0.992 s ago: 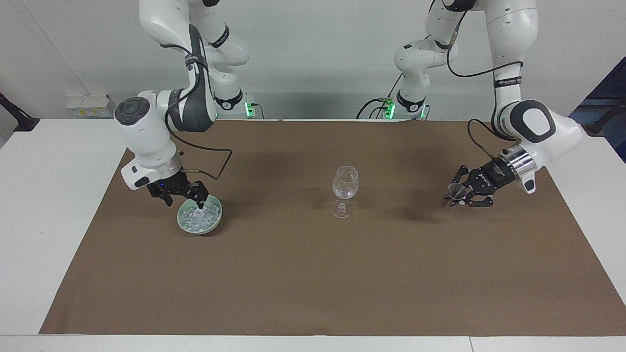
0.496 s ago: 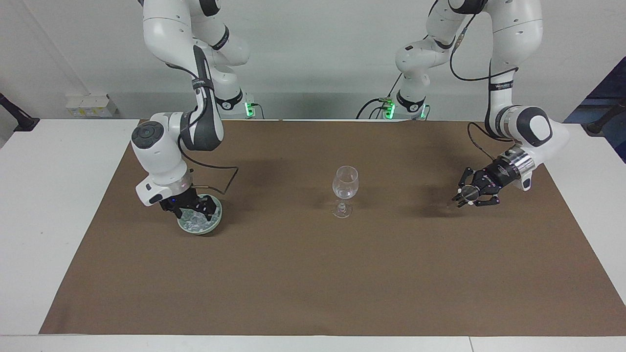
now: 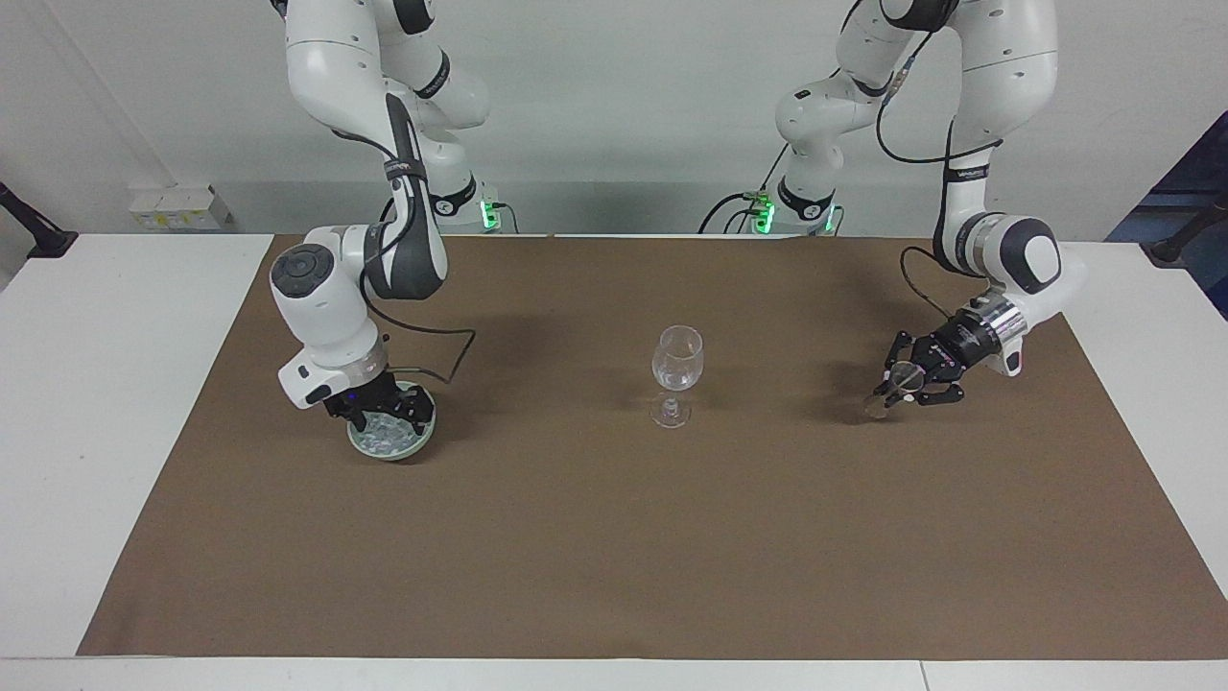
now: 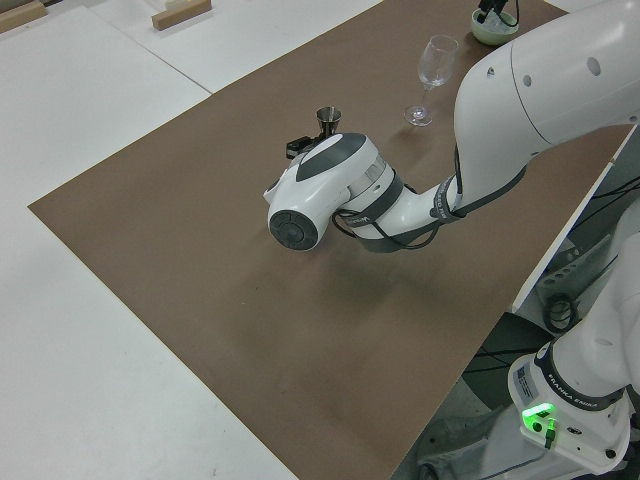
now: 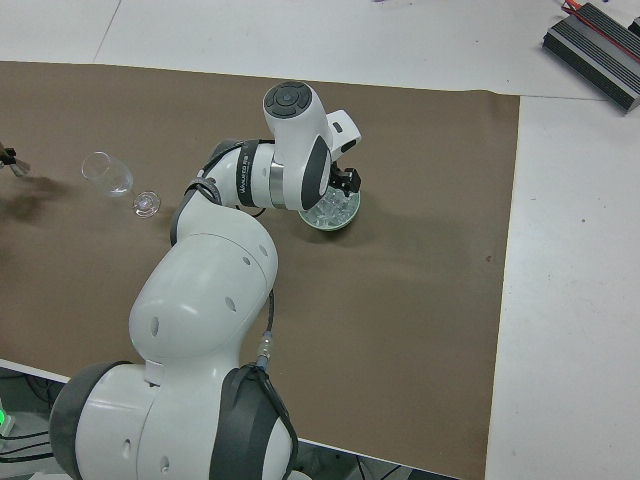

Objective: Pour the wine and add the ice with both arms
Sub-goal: 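Grasp the rim of the ice bowl with the right gripper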

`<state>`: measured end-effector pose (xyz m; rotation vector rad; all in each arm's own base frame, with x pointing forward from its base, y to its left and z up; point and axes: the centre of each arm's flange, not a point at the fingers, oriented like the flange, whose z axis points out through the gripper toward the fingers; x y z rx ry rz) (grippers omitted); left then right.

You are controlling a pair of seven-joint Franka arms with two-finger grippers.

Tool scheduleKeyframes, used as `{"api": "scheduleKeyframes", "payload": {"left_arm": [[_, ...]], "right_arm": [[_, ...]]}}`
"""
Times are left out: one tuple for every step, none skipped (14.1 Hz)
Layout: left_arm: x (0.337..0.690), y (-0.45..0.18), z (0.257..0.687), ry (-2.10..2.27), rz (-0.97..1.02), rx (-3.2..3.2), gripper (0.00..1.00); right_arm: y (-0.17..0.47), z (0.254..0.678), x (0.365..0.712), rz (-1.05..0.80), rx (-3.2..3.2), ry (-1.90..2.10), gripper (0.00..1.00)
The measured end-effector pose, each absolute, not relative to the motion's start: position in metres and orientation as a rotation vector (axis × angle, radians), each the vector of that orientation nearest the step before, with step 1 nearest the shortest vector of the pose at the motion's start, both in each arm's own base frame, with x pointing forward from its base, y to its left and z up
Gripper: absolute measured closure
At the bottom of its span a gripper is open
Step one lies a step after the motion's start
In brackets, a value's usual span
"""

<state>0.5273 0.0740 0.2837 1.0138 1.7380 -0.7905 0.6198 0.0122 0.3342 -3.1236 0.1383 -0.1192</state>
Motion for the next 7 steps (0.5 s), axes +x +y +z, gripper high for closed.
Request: {"api": "scheduleKeyframes", "payload": {"left_arm": [[0.526,0.074,0.282,1.736,-0.790,1.018,0.77],[0.525,0.073,0.281,1.736,-0.789,1.021,0.77],[0.524,0.073,0.280,1.733,-0.785,1.025,0.77],[0.523,0.073,0.279,1.728,-0.780,1.033,0.77],[0.521,0.073,0.276,1.725,-0.774,1.043,0.77],[0.518,0.072,0.272,1.722,-0.772,1.050,0.77],[0.516,0.072,0.269,1.722,-0.770,1.054,0.77]], "right_arm": [[0.012,0.334,0.620,-0.117,-3.124,0.138,0.00],[0.012,0.334,0.619,-0.112,-3.124,0.138,0.00],[0.012,0.335,0.618,-0.102,-3.125,0.135,0.00],[0.012,0.336,0.617,-0.090,-3.127,0.128,0.00],[0.012,0.337,0.616,-0.077,-3.129,0.114,0.00],[0.010,0.339,0.615,-0.066,-3.130,0.103,0.00],[0.009,0.341,0.614,-0.061,-3.131,0.096,0.05]]}}
